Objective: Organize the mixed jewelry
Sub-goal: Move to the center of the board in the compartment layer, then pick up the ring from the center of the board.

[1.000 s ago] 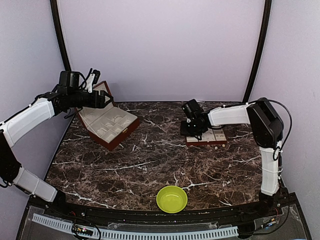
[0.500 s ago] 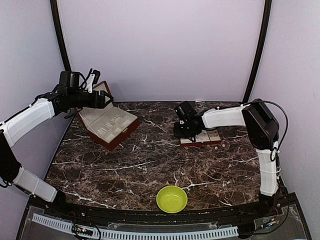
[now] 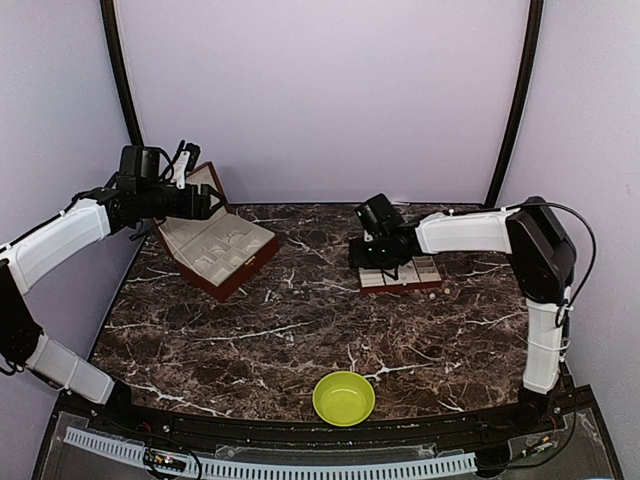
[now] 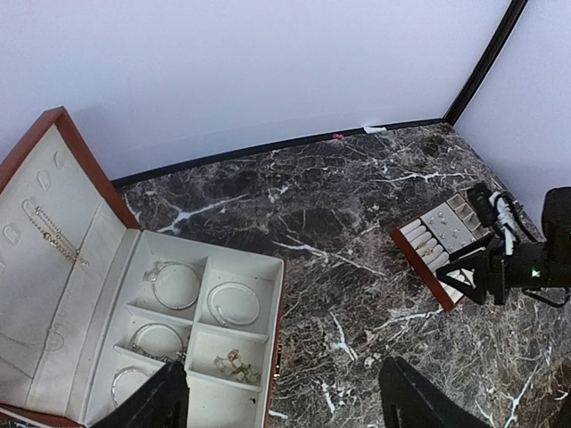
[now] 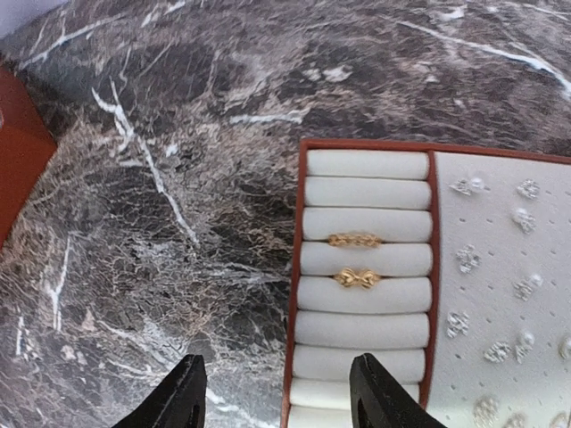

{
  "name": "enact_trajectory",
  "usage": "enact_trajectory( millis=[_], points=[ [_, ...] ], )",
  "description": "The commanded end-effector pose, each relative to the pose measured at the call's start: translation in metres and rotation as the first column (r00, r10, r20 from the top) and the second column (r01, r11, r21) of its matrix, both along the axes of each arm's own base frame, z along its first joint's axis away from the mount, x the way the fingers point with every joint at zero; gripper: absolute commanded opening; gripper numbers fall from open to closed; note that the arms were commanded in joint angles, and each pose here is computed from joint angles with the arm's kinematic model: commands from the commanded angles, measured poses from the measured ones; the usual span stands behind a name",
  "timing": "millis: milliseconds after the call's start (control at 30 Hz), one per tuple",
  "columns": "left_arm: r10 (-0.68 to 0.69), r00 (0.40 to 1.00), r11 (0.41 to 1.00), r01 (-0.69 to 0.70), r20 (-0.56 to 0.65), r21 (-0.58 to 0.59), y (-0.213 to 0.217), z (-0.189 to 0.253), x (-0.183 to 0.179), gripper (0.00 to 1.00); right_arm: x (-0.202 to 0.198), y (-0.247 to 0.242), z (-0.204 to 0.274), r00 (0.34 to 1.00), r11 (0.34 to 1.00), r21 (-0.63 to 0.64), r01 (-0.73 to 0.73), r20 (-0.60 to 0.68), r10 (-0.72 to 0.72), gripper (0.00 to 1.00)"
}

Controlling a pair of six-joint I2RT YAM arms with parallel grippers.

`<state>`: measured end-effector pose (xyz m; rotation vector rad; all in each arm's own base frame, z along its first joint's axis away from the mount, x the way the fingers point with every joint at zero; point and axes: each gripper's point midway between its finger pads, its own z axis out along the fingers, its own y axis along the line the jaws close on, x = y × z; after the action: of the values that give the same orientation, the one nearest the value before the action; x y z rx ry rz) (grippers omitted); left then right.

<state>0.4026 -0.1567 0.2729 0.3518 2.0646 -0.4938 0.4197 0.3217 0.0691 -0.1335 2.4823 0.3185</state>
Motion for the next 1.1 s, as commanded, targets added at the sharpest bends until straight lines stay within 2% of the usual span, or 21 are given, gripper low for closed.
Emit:
enact_trajectory(
  millis=[0, 233, 400, 567, 733, 900, 1067],
  points=[
    [0.021, 0.999, 1.000, -0.022, 0.049, 0.007, 0.004, 0.006, -0.001, 0.77, -0.004, -0.009, 0.067, 0.989, 0.998, 0.055, -0.012, 0.146, 0.004, 0.59],
    [0.019, 0.998, 1.000, -0.019, 0.053, 0.003, 0.002, -0.004, 0.000, 0.76, -0.036, -0.053, 0.075, 0.989, 1.000, 0.000, 0.007, 0.151, -0.007, 0.59],
    [-0.014, 0.997, 1.000, 0.013, 0.072, 0.021, -0.013, -0.009, 0.001, 0.76, -0.055, -0.107, 0.067, 0.989, 0.997, -0.002, 0.083, 0.121, -0.082, 0.57],
    [-0.061, 0.993, 0.997, 0.055, 0.105, 0.051, -0.041, -0.002, 0.000, 0.76, -0.071, -0.151, 0.054, 0.987, 0.989, 0.042, 0.140, 0.077, -0.143, 0.55],
    [-0.136, 0.983, 0.991, 0.134, 0.123, 0.027, -0.077, 0.024, 0.000, 0.76, -0.081, -0.191, 0.040, 0.976, 0.975, 0.057, 0.213, 0.028, -0.215, 0.51],
    [-0.176, 0.972, 0.984, 0.180, 0.158, -0.012, -0.091, 0.037, -0.004, 0.76, -0.090, -0.207, 0.027, 0.966, 0.965, 0.046, 0.257, -0.014, -0.257, 0.45],
    [-0.165, 0.978, 0.986, 0.160, 0.126, 0.048, -0.084, 0.013, -0.005, 0.76, -0.093, -0.207, 0.006, 0.962, 0.965, 0.011, 0.262, -0.076, -0.261, 0.36]
  ],
)
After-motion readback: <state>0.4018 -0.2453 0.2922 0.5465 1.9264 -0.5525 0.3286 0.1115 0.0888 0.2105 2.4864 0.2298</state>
